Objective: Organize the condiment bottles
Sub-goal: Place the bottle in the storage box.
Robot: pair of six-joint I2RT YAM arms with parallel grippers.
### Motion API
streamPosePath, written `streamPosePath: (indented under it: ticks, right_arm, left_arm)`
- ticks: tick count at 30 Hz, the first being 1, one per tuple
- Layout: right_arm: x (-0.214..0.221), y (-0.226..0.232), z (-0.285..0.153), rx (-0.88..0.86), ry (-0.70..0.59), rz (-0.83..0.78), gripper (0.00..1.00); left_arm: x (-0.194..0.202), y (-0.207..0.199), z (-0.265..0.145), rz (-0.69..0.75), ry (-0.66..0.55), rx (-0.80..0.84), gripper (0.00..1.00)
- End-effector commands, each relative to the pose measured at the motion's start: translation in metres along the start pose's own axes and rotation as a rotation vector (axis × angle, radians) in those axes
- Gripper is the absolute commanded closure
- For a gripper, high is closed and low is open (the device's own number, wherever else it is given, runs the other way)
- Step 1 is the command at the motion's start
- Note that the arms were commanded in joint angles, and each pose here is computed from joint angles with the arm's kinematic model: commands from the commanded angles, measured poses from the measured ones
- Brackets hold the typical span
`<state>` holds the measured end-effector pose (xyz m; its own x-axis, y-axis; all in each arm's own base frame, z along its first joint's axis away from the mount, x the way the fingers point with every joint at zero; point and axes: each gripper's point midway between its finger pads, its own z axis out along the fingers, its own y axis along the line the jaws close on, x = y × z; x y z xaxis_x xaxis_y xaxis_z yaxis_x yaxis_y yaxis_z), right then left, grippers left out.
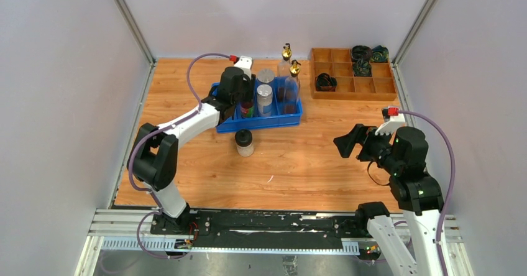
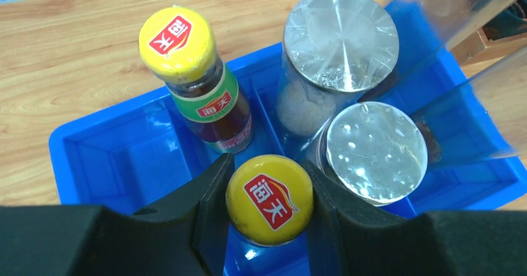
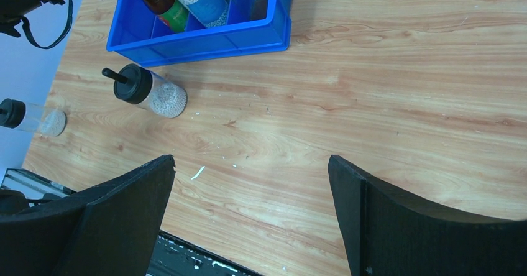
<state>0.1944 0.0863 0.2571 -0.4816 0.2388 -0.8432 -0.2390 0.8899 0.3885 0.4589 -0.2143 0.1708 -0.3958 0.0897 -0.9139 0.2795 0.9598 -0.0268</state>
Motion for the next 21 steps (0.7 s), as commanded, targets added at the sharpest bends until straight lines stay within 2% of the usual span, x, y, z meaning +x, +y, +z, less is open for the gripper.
streamPosePath:
  ticks: [1,3,9,16,21]
  right_arm:
    - [0.001,0.000,0.004,-0.013,0.001,0.013,0.00]
    - [0.001,0.000,0.005,-0.014,0.003,0.014,0.00]
    - [0.000,0.001,0.007,-0.021,0.004,0.016,0.00]
    - [0.006,0.002,0.014,-0.042,0.034,0.024,0.00]
    - [0.024,-0.004,0.032,-0.055,0.129,0.007,0.00]
  left_arm:
    - [-0.035,0.002,0.001,-0.045,-0.129,-0.005,0.57]
    - [-0.032,0.005,-0.001,-0.063,-0.128,-0.024,0.42]
    - [-0.023,0.013,-0.011,-0.113,-0.116,-0.063,0.18]
    - [-0.037,0.022,-0.040,-0.158,-0.140,-0.098,0.13]
    - [-0.056,0.023,-0.081,-0.208,-0.129,-0.087,0.11]
